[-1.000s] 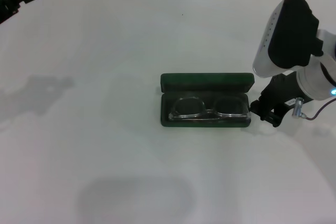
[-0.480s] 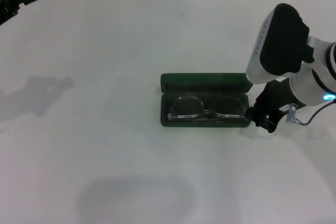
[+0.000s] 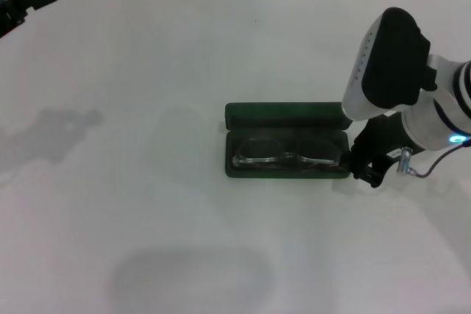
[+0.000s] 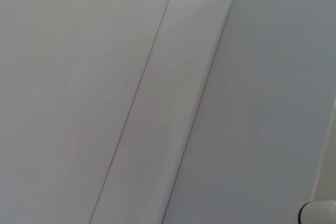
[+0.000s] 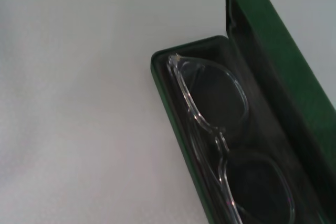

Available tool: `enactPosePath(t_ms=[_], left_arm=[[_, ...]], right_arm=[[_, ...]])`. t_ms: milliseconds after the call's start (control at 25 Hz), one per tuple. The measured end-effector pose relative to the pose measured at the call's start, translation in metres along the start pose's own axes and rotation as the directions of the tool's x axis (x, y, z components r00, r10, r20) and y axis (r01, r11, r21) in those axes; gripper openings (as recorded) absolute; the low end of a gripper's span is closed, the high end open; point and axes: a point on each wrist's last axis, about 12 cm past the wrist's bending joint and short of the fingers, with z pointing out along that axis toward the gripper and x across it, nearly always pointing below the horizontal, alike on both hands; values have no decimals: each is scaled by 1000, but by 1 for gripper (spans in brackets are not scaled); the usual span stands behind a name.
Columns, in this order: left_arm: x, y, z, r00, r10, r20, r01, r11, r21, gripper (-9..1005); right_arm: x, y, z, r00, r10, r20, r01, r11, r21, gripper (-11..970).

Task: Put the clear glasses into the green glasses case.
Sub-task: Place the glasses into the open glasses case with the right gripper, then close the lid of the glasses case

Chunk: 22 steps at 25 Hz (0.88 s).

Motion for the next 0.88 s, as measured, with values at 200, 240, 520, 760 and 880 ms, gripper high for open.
enactPosePath(t_ms=[200, 240, 520, 760, 880], left_arm=[[0, 0, 0, 1000, -2, 1, 2, 1000, 1, 55], [0, 0, 0, 1000, -3, 2, 3, 1000, 0, 55], [1, -1, -1, 1000, -5, 5, 5, 1000, 0, 55], [4, -3, -6, 1000, -8, 6, 8, 1000, -14, 55], [5, -3, -6, 1000, -9, -1, 9, 1000, -13, 55]], right_arm=[[-1, 5, -10, 1000, -6, 21, 6, 1000, 17, 19], [0, 6, -13, 1000, -8, 30, 8, 1000, 24, 19], [6, 20, -44, 991, -19, 133, 6, 995, 100, 20], [11, 26, -62, 972, -19, 236, -2, 996, 88, 20], [15, 24, -76, 945, -1, 326, -16, 999, 50, 20]])
